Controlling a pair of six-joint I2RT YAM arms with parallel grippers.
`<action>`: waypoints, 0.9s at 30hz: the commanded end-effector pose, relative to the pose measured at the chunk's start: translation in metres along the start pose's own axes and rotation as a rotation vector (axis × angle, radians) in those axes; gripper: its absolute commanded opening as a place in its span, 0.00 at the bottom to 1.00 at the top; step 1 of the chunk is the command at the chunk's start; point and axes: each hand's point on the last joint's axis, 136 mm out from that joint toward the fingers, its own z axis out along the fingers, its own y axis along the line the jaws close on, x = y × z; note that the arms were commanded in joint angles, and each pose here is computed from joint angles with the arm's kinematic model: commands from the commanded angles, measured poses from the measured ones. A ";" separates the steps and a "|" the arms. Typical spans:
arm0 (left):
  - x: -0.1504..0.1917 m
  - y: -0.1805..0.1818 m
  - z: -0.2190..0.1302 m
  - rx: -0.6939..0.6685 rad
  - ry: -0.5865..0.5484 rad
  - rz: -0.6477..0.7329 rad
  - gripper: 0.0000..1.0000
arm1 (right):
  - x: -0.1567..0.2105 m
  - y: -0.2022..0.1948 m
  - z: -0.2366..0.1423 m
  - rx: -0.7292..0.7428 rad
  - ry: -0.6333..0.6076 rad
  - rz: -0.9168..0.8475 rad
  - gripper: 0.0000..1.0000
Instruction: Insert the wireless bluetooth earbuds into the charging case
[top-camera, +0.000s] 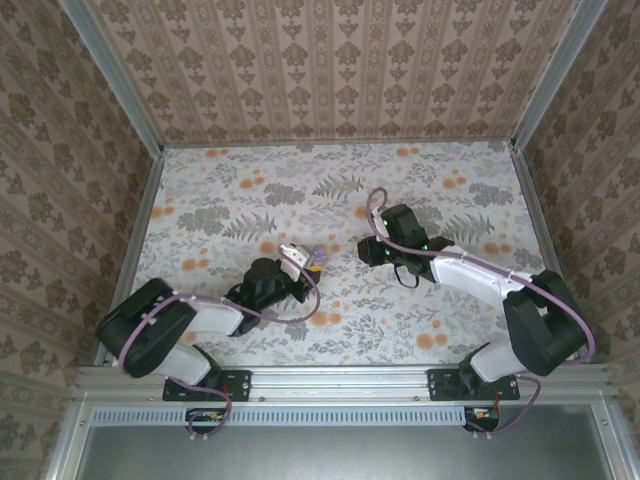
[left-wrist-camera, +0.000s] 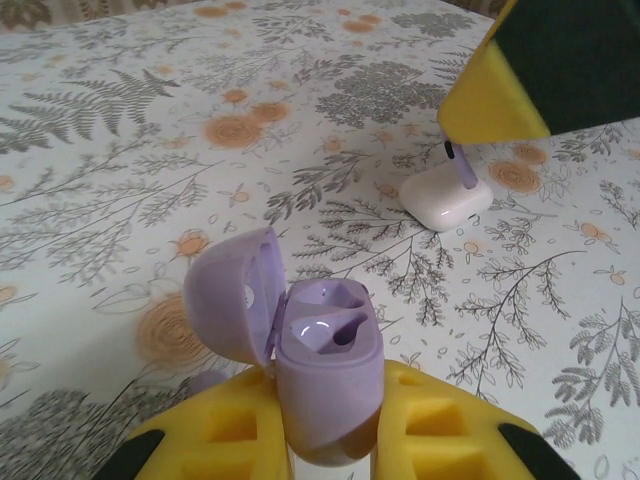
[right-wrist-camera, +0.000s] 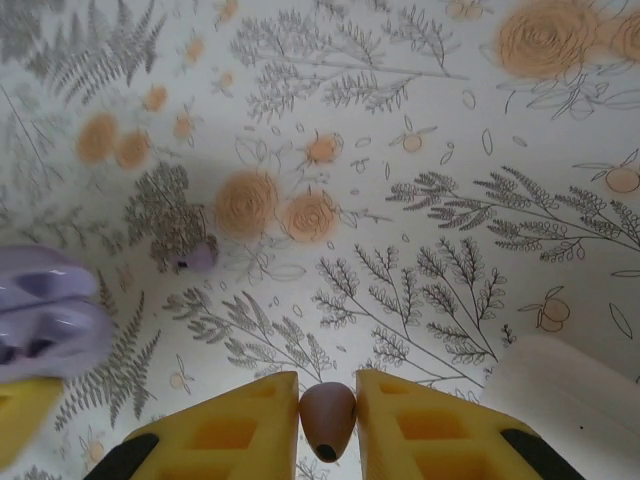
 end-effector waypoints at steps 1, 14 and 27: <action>-0.055 -0.009 0.011 0.026 -0.236 0.031 0.02 | -0.045 0.024 -0.021 -0.141 -0.252 0.084 0.22; -0.075 -0.041 0.026 0.127 -0.289 0.134 0.02 | -0.059 0.042 -0.043 -0.289 -0.420 0.110 0.22; -0.081 -0.042 0.025 0.122 -0.305 0.143 0.02 | -0.067 0.057 -0.067 -0.357 -0.486 0.102 0.22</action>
